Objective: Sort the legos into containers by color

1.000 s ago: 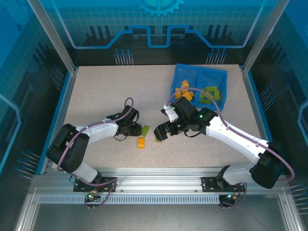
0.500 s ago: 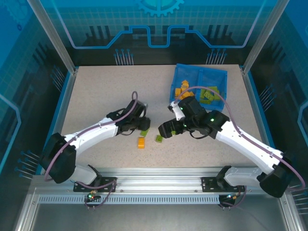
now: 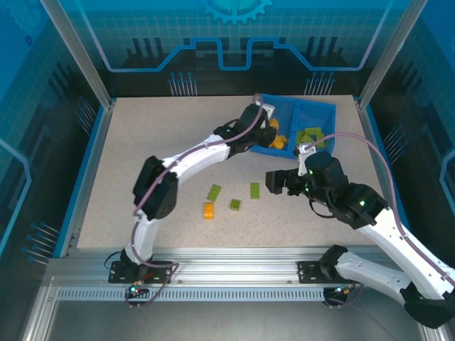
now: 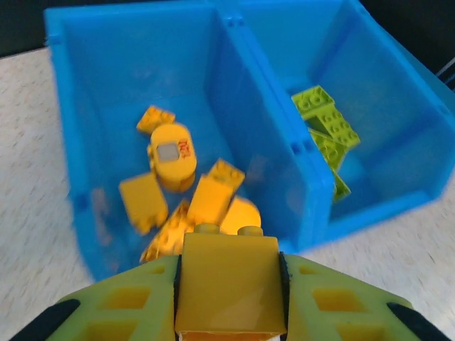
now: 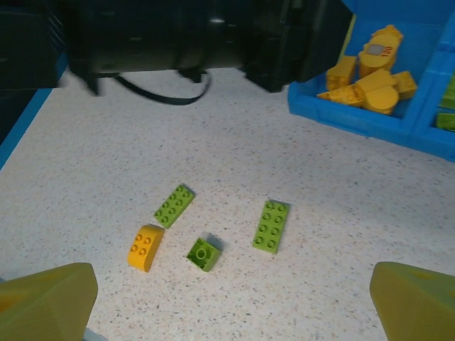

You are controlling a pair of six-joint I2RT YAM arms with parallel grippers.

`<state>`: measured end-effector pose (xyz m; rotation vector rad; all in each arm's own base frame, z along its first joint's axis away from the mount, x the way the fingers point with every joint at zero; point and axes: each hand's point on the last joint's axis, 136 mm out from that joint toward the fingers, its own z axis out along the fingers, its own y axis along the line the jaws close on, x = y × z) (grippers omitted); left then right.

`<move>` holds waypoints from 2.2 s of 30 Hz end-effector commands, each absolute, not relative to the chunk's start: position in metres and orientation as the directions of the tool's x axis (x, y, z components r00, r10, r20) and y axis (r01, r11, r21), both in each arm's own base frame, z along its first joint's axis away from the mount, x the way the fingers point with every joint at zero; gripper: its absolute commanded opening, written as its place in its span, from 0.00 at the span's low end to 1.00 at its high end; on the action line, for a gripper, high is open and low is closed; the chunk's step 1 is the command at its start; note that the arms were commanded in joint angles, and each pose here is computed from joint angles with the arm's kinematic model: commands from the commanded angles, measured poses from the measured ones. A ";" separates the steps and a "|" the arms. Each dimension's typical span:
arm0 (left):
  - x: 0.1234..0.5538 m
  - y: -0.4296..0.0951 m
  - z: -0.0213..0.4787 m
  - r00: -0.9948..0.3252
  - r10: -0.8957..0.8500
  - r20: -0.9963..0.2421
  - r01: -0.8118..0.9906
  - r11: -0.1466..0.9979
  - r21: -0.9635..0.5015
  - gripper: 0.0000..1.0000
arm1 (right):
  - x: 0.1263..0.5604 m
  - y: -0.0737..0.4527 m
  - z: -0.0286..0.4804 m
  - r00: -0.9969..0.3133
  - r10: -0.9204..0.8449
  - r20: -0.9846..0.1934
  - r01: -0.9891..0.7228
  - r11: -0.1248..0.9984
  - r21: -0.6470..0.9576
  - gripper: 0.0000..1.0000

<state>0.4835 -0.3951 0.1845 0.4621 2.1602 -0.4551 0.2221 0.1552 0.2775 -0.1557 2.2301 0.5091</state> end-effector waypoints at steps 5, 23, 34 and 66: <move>0.554 -0.423 0.202 -0.363 0.225 -0.904 0.464 0.885 0.034 0.41 | 0.208 0.120 0.266 -0.658 0.101 -0.747 -0.176 0.943 0.282 1.00; 0.450 -0.383 0.326 -0.334 -0.040 -0.942 0.534 0.815 -0.224 0.62 | 0.218 0.126 0.256 -0.679 0.069 -0.731 -0.169 0.954 0.247 1.00; 0.246 -0.273 0.317 -0.197 0.333 -0.922 0.780 0.623 0.059 0.76 | 0.249 0.180 0.177 -0.832 -0.020 -0.554 -0.170 0.960 0.222 1.00; 0.139 -0.225 0.177 0.346 0.631 -0.694 0.889 0.016 0.457 0.99 | 0.286 0.225 0.005 -0.973 -0.044 -0.225 -0.045 0.999 -0.004 0.51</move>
